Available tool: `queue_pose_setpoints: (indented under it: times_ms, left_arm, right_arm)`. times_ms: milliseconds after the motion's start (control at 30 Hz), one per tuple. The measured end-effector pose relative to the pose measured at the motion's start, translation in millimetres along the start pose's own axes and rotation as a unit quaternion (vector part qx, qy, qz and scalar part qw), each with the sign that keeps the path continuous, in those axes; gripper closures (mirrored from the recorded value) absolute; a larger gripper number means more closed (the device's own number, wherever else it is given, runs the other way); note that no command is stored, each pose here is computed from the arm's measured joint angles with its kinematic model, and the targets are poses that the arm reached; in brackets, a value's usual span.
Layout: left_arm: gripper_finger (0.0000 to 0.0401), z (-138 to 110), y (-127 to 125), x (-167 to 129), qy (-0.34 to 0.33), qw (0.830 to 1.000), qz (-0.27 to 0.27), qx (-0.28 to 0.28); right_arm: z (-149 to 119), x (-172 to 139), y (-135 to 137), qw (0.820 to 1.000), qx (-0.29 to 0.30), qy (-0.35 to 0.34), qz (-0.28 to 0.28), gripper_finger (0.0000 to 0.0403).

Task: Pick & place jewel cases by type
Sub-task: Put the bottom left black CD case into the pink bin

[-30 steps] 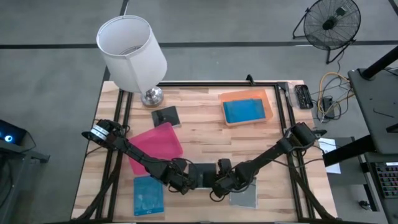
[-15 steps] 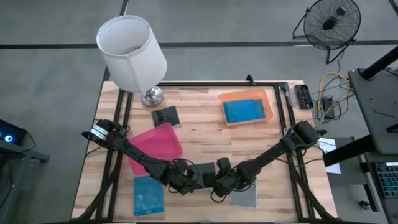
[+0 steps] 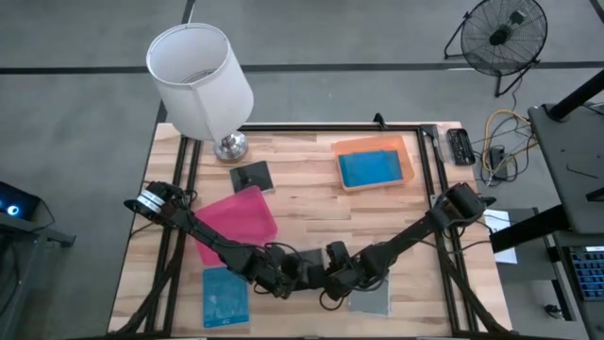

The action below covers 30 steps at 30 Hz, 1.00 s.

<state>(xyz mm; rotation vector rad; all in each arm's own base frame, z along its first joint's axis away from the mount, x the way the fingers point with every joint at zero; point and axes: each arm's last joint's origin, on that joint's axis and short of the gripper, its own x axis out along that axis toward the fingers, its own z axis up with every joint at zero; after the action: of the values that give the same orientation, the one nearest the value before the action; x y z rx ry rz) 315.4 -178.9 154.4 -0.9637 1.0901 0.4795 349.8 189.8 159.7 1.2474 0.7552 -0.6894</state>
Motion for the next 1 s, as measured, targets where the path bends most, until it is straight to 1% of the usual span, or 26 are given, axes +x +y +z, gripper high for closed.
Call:
queue_pose_setpoints:
  times_ms: [233,400,533,733,1000]
  left_arm:
    - [0.0401,0,0,0,0.002,1.0,-0.001,0.021]
    - [0.0401,0,0,0,0.003,1.0,-0.003,0.026]
    - [0.0401,-1,-1,0,0.009,1.0,-0.004,0.027]
    - [0.0401,-1,-1,0,0.01,1.0,-0.005,0.027]
    - [0.0401,-1,-1,0,0.01,1.0,-0.005,0.027]
  right_arm:
    - [3,-15,7,0.999,-0.034,0.002,0.023,0.0177]
    - [8,-26,15,0.997,-0.042,-0.025,0.055,0.0177]
    - [8,-27,18,0.996,-0.045,-0.03,0.069,0.0177]
    - [8,-27,19,0.996,-0.045,-0.032,0.074,0.0177]
    - [6,-30,26,0.991,-0.043,-0.05,0.113,0.0177]
